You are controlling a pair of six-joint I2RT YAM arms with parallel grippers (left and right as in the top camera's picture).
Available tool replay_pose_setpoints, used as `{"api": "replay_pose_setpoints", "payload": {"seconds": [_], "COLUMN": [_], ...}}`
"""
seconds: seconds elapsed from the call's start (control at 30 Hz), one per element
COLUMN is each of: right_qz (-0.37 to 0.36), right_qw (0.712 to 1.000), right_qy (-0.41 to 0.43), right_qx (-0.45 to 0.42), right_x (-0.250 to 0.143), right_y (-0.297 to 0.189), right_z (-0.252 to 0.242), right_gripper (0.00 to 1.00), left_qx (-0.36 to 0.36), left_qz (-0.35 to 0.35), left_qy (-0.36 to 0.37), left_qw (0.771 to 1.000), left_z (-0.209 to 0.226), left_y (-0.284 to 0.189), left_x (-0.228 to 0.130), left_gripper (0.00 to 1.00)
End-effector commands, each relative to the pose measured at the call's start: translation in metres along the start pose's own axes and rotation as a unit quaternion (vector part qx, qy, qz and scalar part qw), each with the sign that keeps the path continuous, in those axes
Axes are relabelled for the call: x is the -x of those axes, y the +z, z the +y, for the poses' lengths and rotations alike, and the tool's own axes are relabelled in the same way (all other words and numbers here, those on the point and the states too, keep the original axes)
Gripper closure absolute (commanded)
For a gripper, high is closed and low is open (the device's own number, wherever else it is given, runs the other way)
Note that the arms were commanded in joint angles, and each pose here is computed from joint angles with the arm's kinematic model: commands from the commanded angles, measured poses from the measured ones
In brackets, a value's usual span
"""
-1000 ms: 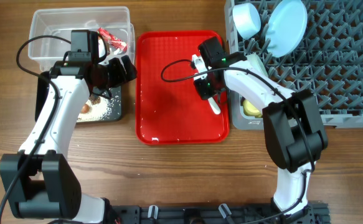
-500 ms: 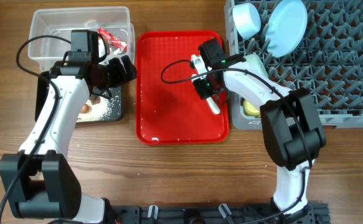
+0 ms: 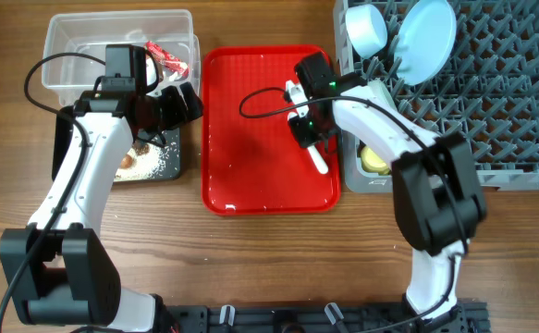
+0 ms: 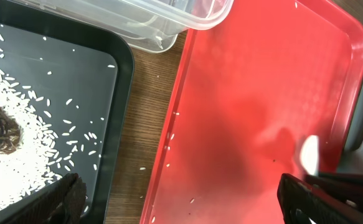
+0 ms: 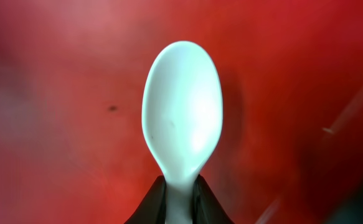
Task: Sort waste into correct bins and load items into the dishwasher rack
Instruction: 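Carry the white spoon right and drop it into the rack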
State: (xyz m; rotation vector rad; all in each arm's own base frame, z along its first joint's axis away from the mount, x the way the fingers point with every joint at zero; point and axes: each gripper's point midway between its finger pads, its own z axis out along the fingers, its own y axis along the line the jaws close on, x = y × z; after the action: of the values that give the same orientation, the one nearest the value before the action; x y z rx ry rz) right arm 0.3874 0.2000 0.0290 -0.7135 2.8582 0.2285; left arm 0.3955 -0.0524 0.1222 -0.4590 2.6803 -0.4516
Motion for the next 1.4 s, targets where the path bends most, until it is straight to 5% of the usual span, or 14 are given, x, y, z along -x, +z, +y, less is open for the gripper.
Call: {"api": "replay_pose_setpoints", "payload": {"seconds": [0.0,0.17,0.27,0.33,0.5,0.6,0.77,0.87,1.37], "right_qz": [-0.115,-0.199,-0.219,-0.215,-0.177,-0.162,-0.158,-0.158,-0.224], "right_qw": [0.993,0.975,0.945,0.915,0.889,0.820,0.643,0.597,0.586], "right_qy": [0.026,0.097,0.224,0.318,0.395,0.524,0.737,0.776,0.769], "right_qx": [0.001,-0.028,-0.091,-0.125,-0.148,-0.165,-0.137,-0.130,-0.124], "right_x": [0.038,0.027,-0.004,-0.032,-0.074,-0.104,-0.132,-0.141,-0.124], "right_y": [-0.091,-0.186,-0.225,-0.240,-0.231,-0.214,-0.172,-0.152,-0.145], "right_z": [0.001,-0.044,-0.102,-0.141,-0.187,-0.205,-0.204,-0.204,-0.225], "right_gripper": [0.96,0.96,0.96,0.96,0.96,0.96,0.96,0.96,0.95], "left_qx": [-0.004,-0.004,-0.004,-0.004,-0.004,-0.004,-0.004,-0.004,-0.004], "left_qz": [-0.009,-0.009,-0.009,-0.009,-0.009,-0.009,-0.009,-0.009,-0.009], "left_qy": [0.001,0.001,0.001,0.001,0.001,0.001,0.001,0.001,0.001], "left_qw": [1.000,1.000,1.000,1.000,1.000,1.000,1.000,1.000,1.000], "left_z": [-0.001,-0.001,-0.001,-0.001,-0.001,-0.001,-0.001,-0.001,-0.001], "left_y": [-0.006,-0.006,-0.006,-0.006,-0.006,-0.006,-0.006,-0.006,-0.006], "left_x": [0.003,0.003,0.003,0.003,0.003,0.003,0.003,0.003,0.003], "left_gripper": [0.00,0.00,0.00,0.00,0.00,0.00,0.00,0.00,0.00]}}
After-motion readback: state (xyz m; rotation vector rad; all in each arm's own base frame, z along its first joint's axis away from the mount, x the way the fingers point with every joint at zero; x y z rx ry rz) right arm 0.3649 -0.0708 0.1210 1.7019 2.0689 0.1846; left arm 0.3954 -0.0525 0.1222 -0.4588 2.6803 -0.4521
